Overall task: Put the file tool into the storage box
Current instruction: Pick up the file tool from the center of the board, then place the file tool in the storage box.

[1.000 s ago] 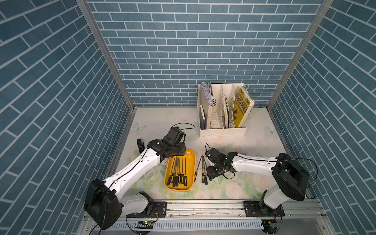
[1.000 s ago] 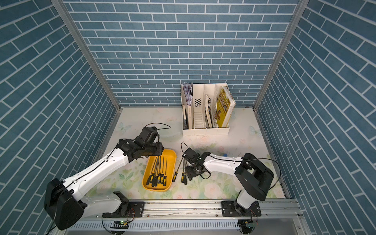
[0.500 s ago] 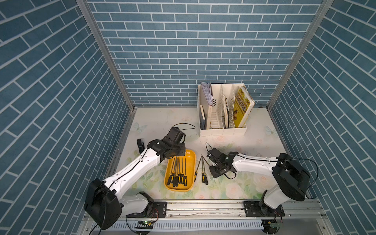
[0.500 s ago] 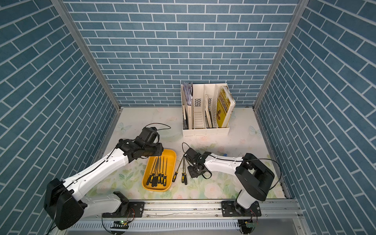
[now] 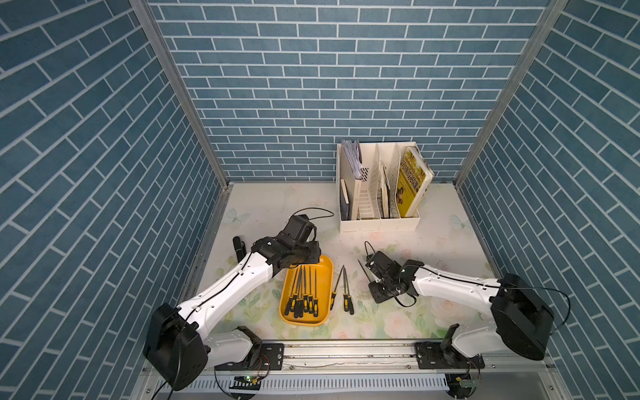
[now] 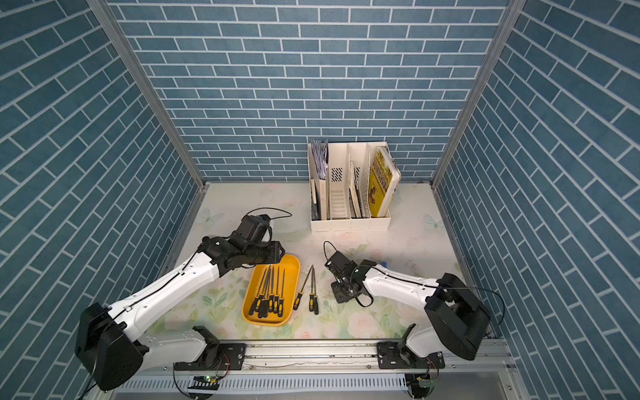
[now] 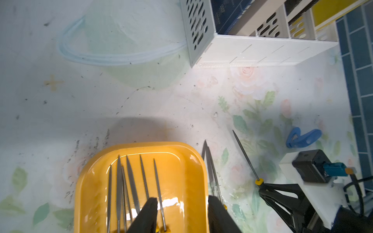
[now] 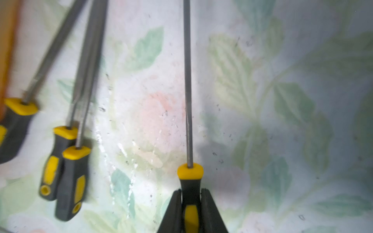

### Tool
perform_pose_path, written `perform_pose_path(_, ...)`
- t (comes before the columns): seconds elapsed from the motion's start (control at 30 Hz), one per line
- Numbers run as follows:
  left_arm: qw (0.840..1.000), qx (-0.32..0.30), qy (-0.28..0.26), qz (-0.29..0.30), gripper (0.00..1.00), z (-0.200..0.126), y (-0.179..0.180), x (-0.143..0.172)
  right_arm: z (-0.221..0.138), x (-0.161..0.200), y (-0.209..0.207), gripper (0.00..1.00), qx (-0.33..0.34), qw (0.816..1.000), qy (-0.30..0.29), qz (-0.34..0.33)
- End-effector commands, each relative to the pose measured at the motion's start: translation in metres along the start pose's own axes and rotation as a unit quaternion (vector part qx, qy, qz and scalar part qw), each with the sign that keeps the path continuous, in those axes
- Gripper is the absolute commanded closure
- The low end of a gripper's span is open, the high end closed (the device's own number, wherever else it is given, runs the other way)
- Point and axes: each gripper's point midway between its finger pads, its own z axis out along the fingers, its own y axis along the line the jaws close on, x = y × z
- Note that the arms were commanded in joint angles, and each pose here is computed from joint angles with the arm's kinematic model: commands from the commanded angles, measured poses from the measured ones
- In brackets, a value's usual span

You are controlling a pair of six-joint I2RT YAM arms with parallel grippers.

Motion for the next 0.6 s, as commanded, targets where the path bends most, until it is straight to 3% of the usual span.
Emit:
perform_pose_path(0.0,0.997,0.069,-0.009,-0.025,0.51,-0.003,-0.026,-0.002,-0.017,-0.01,0.005,0.94,-0.011,1.0,-0.019,-0.019)
perform_pose_path(0.1,0.991,0.12,-0.024,-0.06,0.46,-0.005,-0.045,-0.001,-0.026,-0.021,0.021,0.95,-0.054,0.997,-0.044,-0.018)
perform_pose_path(0.27,0.979,0.153,-0.046,-0.127,0.43,-0.003,-0.055,0.002,-0.045,-0.039,0.05,0.96,-0.121,0.989,-0.083,-0.01)
perform_pose_path(0.57,0.97,0.13,-0.06,-0.197,0.41,0.012,-0.042,0.009,-0.057,-0.053,0.093,0.96,-0.158,0.982,-0.102,-0.024)
